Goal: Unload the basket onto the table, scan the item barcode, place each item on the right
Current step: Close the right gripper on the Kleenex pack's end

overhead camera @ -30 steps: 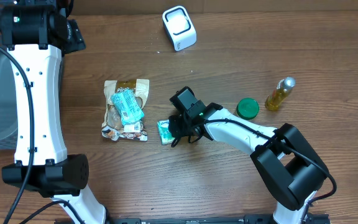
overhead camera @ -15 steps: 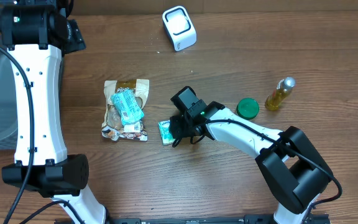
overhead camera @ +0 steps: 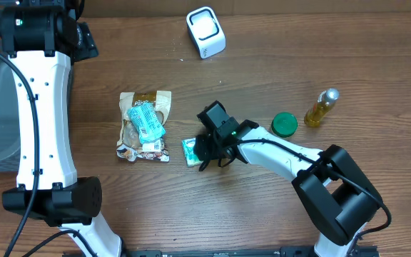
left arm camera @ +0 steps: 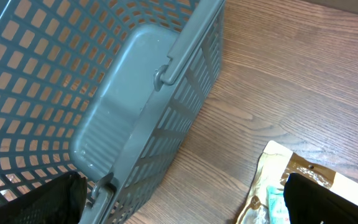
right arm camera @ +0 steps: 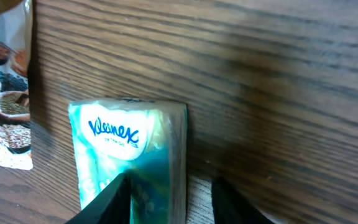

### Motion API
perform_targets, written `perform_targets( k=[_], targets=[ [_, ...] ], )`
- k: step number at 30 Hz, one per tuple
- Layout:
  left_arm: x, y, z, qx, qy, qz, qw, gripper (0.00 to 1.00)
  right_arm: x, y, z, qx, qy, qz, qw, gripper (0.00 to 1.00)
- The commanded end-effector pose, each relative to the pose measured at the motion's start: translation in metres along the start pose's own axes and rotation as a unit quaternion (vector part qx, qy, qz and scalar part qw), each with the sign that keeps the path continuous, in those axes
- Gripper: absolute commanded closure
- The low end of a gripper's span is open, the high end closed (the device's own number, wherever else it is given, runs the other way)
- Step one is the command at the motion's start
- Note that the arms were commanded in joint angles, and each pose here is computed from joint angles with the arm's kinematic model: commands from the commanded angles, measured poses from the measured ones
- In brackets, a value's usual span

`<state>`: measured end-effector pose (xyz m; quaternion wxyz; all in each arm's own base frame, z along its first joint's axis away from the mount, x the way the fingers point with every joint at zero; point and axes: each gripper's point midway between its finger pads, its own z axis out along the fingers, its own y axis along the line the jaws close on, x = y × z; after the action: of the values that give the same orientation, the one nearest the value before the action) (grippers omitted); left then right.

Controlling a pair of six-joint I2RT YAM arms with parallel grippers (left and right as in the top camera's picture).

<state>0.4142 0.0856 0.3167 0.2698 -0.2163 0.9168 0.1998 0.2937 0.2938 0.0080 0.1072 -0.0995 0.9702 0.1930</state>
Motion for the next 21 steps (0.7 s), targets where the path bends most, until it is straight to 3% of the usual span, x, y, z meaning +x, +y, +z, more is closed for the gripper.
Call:
perform_targets(
  k=[1, 12, 16, 21],
  targets=[
    [-0.004, 0.001, -0.007, 0.006, -0.011, 0.003, 1.000, 0.00, 0.000, 0.002, -0.007, -0.010, -0.009, -0.002, 1.000, 0.63],
    [-0.004, 0.001, -0.007, 0.006, -0.011, 0.003, 1.000, 0.00, 0.007, 0.004, -0.001, -0.016, -0.013, -0.027, 0.999, 0.66],
    [-0.005, 0.001, -0.007, 0.006, -0.011, 0.003, 1.000, 0.00, 0.002, 0.008, -0.002, -0.023, -0.025, -0.042, 0.999, 0.60],
    [-0.004, 0.001, -0.007, 0.006, -0.011, 0.003, 1.000, 0.00, 0.000, 0.011, -0.003, -0.029, -0.028, -0.056, 0.998, 0.59]
  ],
)
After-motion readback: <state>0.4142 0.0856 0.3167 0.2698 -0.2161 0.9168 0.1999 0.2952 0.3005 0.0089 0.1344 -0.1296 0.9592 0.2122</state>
